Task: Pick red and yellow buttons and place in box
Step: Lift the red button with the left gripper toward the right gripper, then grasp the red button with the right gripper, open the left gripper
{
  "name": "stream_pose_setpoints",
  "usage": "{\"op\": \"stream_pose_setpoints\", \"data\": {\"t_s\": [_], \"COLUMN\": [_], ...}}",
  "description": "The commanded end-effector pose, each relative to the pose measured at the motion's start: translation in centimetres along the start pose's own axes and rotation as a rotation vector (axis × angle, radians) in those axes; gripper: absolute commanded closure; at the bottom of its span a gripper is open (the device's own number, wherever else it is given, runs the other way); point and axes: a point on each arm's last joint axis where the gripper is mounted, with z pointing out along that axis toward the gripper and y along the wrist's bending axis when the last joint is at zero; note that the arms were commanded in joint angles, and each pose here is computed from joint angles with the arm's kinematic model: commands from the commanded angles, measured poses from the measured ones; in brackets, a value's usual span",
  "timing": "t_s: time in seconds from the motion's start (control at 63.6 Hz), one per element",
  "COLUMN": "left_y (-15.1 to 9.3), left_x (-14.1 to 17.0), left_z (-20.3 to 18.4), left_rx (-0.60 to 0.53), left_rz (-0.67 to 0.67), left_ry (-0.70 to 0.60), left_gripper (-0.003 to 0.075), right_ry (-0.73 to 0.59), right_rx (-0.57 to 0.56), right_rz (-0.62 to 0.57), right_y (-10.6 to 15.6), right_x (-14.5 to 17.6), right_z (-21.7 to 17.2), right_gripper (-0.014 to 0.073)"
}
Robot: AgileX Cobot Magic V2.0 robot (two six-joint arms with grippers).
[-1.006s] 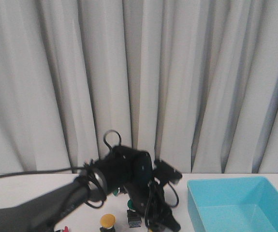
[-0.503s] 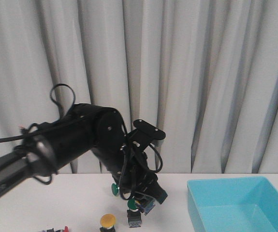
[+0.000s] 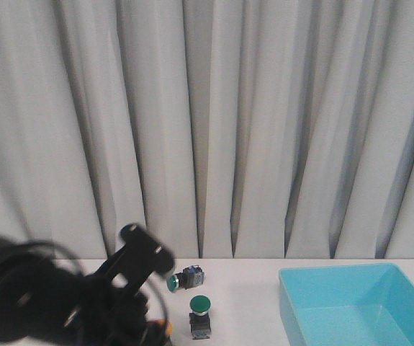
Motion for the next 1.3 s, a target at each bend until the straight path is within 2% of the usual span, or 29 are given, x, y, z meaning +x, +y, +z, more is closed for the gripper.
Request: {"op": "stream_pose_setpoints", "data": {"t_s": [0.0, 0.173, 0.377, 0.66, 0.739, 0.849, 1.022, 1.179, 1.289], "left_y": [-0.4, -0.7, -0.9, -0.7, -0.5, -0.5, -1.1, -1.8, -2.2], "left_x": [1.1, 4.4, 4.6, 4.6, 4.6, 4.6, 4.0, 3.9, 3.6], "left_z": [-3.2, -3.9, -3.2, -1.3, -1.3, -1.4, -1.7, -2.1, -2.4], "left_rx": [-0.016, -0.027, 0.001, 0.179, 0.241, 0.309, 0.372, 0.429, 0.461], "left_rz": [-0.008, 0.049, 0.112, 0.105, 0.111, 0.185, 0.269, 0.440, 0.473], "left_ry": [-0.140, -0.140, -0.125, -0.110, -0.117, -0.151, -0.241, -0.312, -0.370], "left_gripper": [0.0519, 0.0519, 0.0519, 0.0519, 0.0517, 0.0517, 0.0517, 0.0517, 0.0517], "right_ry": [-0.088, -0.100, -0.075, -0.023, -0.016, 0.001, 0.017, -0.004, -0.030], "right_rx": [-0.071, -0.244, -0.410, -0.579, -0.610, -0.631, -0.679, -0.742, -0.764], "right_rz": [-0.065, -0.119, -0.165, -0.266, -0.339, -0.456, -0.571, -0.702, -0.796], "right_y": [0.4, 1.5, 2.2, 2.7, 3.5, 5.4, 7.9, 10.2, 11.1], "right_x": [-1.7, -2.5, -3.7, -5.9, -6.2, -6.6, -7.7, -8.9, -9.3], "right_z": [0.1, 1.7, 3.7, 4.9, 5.3, 6.2, 7.7, 8.7, 9.4], "right_gripper": [0.0095, 0.0067, 0.0010, 0.0011, 0.0011, 0.0011, 0.0011, 0.0011, 0.0011]}}
